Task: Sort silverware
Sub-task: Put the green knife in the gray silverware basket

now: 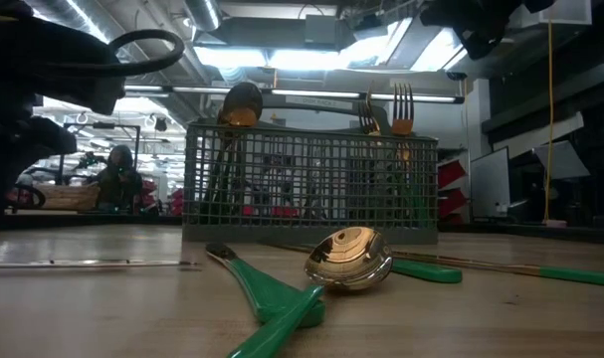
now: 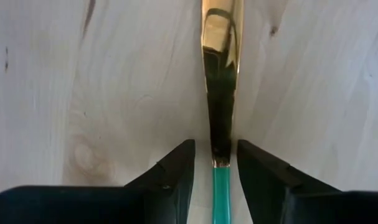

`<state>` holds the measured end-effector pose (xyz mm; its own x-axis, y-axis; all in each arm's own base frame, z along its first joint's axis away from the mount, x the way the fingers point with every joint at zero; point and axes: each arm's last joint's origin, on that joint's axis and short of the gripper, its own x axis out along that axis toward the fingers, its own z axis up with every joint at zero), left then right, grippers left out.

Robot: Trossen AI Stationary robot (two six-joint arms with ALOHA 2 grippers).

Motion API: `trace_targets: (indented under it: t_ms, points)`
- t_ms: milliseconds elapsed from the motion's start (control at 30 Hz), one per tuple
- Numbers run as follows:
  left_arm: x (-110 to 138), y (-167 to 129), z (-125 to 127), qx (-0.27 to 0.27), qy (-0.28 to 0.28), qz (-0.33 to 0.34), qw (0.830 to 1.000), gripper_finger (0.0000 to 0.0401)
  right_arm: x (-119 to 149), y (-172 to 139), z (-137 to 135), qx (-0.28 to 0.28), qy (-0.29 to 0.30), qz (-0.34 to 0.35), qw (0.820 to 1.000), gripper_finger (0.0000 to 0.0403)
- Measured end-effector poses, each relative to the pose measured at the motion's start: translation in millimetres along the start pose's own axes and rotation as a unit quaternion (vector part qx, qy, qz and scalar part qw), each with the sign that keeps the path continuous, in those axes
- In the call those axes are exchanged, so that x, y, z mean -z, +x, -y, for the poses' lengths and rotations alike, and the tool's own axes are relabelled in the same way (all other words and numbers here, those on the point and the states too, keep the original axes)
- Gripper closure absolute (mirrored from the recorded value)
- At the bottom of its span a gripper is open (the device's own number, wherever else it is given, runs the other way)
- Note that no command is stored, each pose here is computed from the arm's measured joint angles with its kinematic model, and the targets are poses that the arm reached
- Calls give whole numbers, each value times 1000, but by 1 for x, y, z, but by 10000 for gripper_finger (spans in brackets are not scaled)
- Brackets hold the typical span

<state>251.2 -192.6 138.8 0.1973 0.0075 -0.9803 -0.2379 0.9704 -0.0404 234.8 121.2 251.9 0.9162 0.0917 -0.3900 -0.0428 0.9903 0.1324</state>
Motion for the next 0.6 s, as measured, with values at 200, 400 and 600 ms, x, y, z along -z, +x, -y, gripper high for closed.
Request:
trace_targets:
  t_ms: [200,400,600]
  points:
    - [0,5,0,-10,8,-4,1000,295,10,18,-4,2,-8,-8,1000,281]
    - [0,6,1,-8,7,-1,1000,350,22,47,-12,-5,-44,14,999,281]
    - [-3,7,0,-8,0,12,1000,383,34,70,-18,-10,-71,41,997,281]
